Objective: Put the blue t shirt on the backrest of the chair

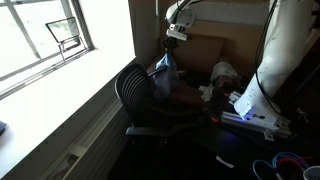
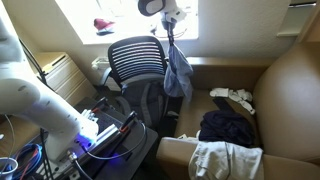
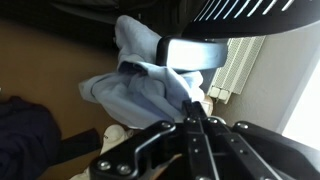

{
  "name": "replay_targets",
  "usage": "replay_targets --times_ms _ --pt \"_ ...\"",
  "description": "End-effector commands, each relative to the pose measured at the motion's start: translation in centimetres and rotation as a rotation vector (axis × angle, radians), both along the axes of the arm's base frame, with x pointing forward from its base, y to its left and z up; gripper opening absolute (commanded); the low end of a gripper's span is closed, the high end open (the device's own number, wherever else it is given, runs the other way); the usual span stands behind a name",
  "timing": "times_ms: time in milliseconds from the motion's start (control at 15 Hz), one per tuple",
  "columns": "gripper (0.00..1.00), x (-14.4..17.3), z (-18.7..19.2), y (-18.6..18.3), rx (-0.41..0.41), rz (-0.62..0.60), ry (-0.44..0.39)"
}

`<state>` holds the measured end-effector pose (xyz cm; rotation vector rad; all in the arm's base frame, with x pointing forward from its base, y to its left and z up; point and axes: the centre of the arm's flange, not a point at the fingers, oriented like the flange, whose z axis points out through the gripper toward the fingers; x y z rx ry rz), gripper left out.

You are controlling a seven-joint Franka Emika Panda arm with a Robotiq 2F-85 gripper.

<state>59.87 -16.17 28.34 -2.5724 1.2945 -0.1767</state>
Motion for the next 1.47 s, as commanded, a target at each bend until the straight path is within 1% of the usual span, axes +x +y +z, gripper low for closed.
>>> replay_targets --times_ms 0,67,267,467,600,667,733,800,867,933,1067,1200,1400 --pt "0.0 1.5 1.8 2.1 0.04 0.013 -0.126" --pt "0.0 2.5 3.2 3.6 0.066 -0.004 -0.176" --pt "0.0 5.8 9.2 9.6 0.124 -0.007 -0.318" --pt "0.0 8.1 16.2 15.7 0.176 0.008 -0.483" --pt "0.0 8.4 20.5 20.3 0.215 0.043 -0.591" --pt "0.0 8.0 21.5 21.9 0.238 0.066 -0.642" --pt "0.0 7.5 21.3 23.2 0.267 0.103 -0.685" --pt "0.0 7.9 21.3 22.0 0.233 0.064 -0.611" --pt "0.01 7.7 22.0 23.3 0.245 0.081 -0.628" --pt "0.01 7.6 21.9 23.6 0.246 0.081 -0.622" --pt "0.0 7.4 21.1 22.8 0.227 0.071 -0.61" --pt "0.0 6.0 20.3 22.5 0.196 0.103 -0.475" --pt "0.0 3.6 18.5 24.1 0.128 0.169 -0.305"
